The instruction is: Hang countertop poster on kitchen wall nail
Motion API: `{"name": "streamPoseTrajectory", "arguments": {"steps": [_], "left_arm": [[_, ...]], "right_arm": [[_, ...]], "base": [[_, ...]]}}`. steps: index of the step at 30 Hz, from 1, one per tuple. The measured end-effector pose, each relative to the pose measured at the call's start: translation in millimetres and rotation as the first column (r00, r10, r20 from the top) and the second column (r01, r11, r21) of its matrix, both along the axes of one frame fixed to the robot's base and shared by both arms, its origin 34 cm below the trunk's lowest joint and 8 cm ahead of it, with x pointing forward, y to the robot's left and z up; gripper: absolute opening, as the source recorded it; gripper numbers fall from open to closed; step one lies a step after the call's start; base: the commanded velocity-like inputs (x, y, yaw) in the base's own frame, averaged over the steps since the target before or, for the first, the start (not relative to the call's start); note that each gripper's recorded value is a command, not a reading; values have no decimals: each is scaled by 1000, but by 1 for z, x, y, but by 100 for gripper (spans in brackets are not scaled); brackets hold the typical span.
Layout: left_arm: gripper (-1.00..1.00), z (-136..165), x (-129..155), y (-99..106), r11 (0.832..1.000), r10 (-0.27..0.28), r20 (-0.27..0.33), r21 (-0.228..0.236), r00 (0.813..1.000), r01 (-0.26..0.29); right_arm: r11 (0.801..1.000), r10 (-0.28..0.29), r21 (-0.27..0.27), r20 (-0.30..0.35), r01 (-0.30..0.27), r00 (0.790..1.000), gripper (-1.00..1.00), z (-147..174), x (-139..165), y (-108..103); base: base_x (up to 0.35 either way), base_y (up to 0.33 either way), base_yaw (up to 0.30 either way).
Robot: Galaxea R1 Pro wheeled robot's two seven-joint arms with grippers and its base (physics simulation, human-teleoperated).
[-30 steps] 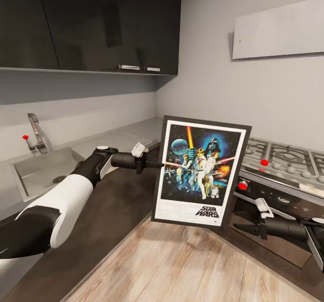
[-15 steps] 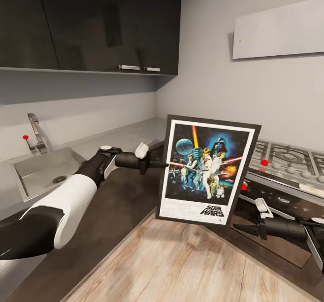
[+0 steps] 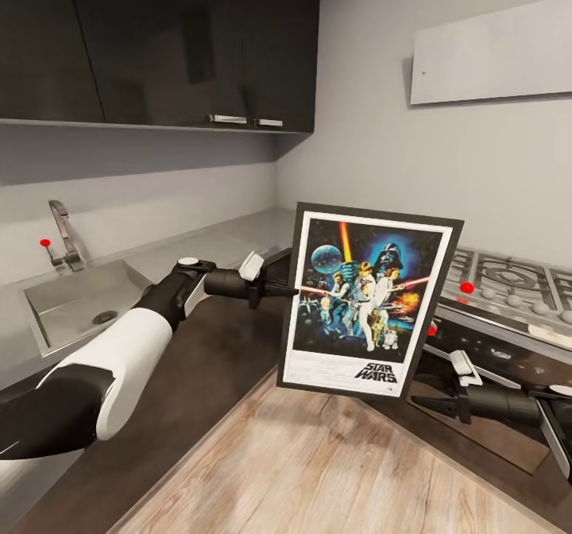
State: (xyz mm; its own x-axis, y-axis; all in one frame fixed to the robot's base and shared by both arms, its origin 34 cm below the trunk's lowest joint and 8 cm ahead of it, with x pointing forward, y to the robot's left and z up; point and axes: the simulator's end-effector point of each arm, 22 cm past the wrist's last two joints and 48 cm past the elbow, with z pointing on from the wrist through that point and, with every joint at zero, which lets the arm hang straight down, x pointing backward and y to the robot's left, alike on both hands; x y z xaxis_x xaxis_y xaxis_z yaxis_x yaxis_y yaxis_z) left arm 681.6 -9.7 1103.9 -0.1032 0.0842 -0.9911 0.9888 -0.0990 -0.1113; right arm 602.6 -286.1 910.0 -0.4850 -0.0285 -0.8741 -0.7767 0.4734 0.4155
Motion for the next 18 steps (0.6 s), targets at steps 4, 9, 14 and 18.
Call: {"name": "streamPoseTrajectory", "arguments": {"steps": [4, 9, 14, 18], "left_arm": [[-100, 0, 0, 1, 1000, 2, 0, -1, 1000, -2], [-100, 0, 1, 1, 1000, 2, 0, -2, 1000, -2], [-100, 1, 1, 2, 1000, 4, 0, -2, 1000, -4], [-100, 1, 1, 2, 1000, 4, 0, -3, 1000, -4]], "right_arm": [[1000, -1, -1, 9, 1, 1000, 100, 4, 3, -1], [1000, -18, 0, 13, 18, 1000, 100, 3, 12, -14], [1000, -24, -18, 25, 25, 999, 100, 2, 13, -25], [999, -29, -25, 29, 29, 999, 100, 3, 14, -30]], "base": [[0, 0, 0], [0, 0, 0], [0, 0, 0], [0, 0, 0]]}}
